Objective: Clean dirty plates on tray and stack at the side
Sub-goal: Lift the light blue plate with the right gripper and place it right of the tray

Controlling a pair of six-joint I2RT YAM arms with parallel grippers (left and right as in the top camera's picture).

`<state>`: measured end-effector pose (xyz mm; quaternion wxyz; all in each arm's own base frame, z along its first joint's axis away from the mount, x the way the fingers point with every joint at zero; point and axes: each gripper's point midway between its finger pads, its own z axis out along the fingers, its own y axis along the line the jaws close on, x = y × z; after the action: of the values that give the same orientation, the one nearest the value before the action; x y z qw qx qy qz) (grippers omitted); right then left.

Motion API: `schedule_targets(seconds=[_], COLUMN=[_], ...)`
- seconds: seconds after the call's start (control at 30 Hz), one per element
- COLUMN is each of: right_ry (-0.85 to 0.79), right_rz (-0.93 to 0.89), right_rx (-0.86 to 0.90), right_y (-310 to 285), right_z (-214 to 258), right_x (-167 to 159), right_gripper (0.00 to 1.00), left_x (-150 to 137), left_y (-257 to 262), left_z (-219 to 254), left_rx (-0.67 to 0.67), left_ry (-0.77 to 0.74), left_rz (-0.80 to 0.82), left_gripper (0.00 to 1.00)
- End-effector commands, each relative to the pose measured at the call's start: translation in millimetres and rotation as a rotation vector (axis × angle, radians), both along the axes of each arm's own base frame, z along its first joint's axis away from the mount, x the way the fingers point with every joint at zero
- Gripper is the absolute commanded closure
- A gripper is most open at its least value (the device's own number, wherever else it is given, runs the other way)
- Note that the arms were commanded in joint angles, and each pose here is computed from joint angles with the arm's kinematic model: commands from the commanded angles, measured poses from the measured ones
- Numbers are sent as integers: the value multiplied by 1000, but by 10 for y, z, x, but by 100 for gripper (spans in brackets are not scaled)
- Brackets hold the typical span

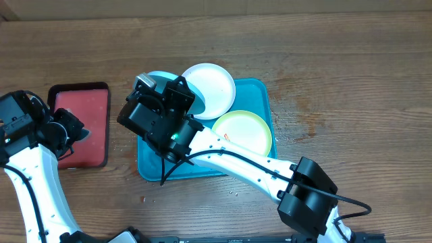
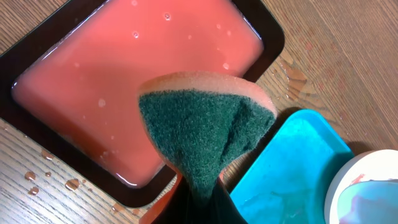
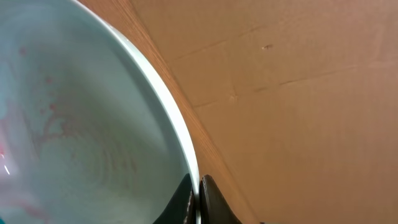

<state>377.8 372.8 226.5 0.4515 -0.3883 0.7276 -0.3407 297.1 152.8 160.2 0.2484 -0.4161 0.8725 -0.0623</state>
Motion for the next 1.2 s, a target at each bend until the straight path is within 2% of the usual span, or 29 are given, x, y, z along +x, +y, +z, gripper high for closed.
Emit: schedule_targets(seconds=[0.0,0.07,0.2,0.27,0.37,0.43,0.47,0.57,0.63,0.7,0.8,0.97,1.17], right_ry=[-50,-7,292,380,212,128,147,374,537,733,886,873,899], right_rz=[-14,4,111,134,-33,-106,-100,-5,-8,-53,-141,-459,-772], right_rx=[67,129,310,333,316,418,471,611,773,996,1175,1250,1261], right_y=[-40,9,203,186,-196,-310,-306,-277,-400,-696,-1308,-2625,-3684], right_z=[343,254,-261,-408,-134,90,119,-23,-101,-154,-207,-535,-1076], right_x=[6,3,-94,-88,126,208,233,288,368,505,669,882,777], right_gripper=[96,96,96,96,96,96,96,96,96,96,96,96,96], left_x=[10,9,7,7,7,8,9,7,3,2,9,62,100], left_y=[24,26,27,27,28,28,28,28,24,23,28,62,86], left_z=[86,86,84,84,85,84,85,85,81,81,85,122,149], left_rx=[10,11,11,11,12,12,12,12,10,9,11,19,26], left_ry=[-22,-22,-20,-20,-21,-21,-21,-21,-18,-18,-21,-49,-68], left_rz=[17,17,17,18,18,18,18,18,18,18,18,32,40], left_gripper=[96,96,96,96,96,96,96,96,96,96,96,96,96])
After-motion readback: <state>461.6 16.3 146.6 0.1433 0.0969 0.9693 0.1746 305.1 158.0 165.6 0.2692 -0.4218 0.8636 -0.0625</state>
